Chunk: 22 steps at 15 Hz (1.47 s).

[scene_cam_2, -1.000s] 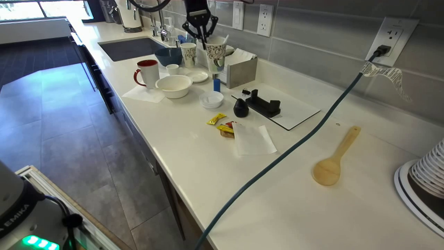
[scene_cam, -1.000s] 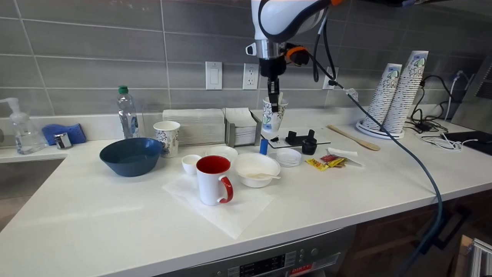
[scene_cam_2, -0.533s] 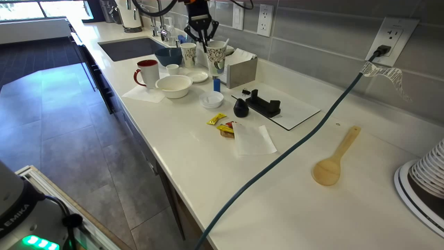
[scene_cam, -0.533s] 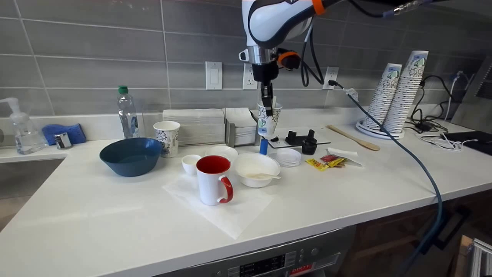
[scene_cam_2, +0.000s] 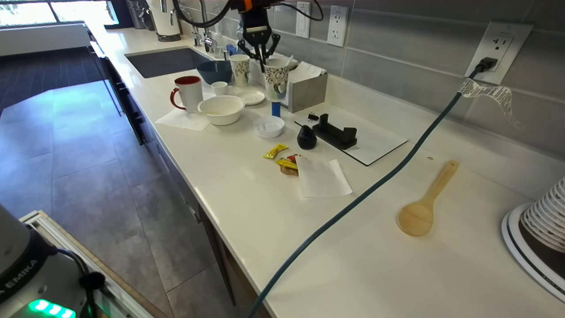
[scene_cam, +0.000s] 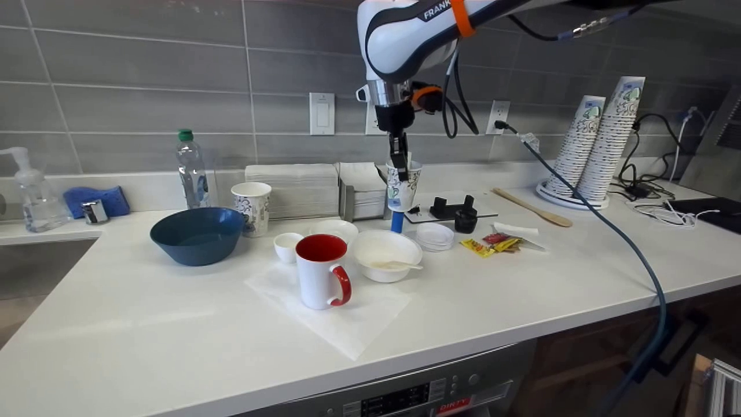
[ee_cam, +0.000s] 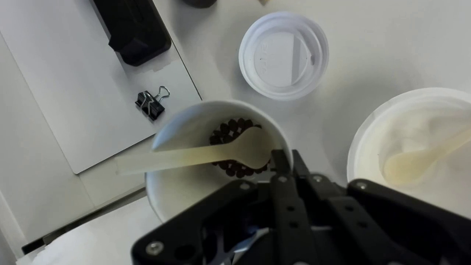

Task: Put the paper cup on the blue bloc on the left

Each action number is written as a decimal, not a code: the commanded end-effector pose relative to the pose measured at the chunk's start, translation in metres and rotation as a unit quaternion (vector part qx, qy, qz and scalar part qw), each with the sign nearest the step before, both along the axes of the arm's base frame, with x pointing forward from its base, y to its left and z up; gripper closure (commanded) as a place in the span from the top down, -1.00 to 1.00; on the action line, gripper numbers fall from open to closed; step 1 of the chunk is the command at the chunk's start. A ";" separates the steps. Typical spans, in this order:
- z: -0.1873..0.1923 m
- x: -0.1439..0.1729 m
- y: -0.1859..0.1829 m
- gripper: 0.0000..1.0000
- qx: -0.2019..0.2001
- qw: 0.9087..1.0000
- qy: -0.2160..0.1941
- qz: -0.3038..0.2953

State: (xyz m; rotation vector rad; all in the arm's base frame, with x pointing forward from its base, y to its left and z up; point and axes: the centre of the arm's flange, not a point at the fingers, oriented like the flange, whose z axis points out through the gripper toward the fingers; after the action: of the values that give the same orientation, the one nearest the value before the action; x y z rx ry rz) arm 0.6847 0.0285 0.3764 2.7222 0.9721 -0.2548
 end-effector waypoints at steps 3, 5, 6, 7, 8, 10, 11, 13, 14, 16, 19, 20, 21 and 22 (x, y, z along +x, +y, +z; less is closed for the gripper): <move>-0.003 0.017 0.002 -0.98 -0.009 1.000 0.012 -0.010; -0.006 0.017 0.001 -0.98 -0.009 1.000 0.018 -0.012; -0.007 0.017 0.001 -0.98 -0.011 1.000 0.020 -0.013; -0.008 0.017 0.001 -0.98 -0.011 1.000 0.024 -0.013; -0.009 0.018 0.001 -0.98 -0.014 0.999 0.026 -0.015; -0.010 0.018 0.001 -0.98 -0.017 0.999 0.026 -0.016; -0.011 0.018 0.002 -0.98 -0.016 0.999 0.027 -0.016; -0.011 0.019 0.002 -0.98 -0.016 0.999 0.025 -0.016; -0.011 0.019 0.002 -0.98 -0.017 0.999 0.026 -0.017; -0.011 0.019 0.002 -0.97 -0.017 0.999 0.028 -0.015; -0.011 0.019 0.002 -0.98 -0.016 0.999 0.028 -0.014; -0.011 0.019 0.002 -0.98 -0.015 0.999 0.027 -0.013; -0.011 0.019 0.003 -0.98 -0.013 1.000 0.026 -0.011; -0.011 0.019 0.004 -0.98 -0.015 0.999 0.026 -0.012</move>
State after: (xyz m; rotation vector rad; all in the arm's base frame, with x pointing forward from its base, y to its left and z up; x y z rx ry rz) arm 0.6949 0.0273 0.3629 2.7306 0.9525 -0.3336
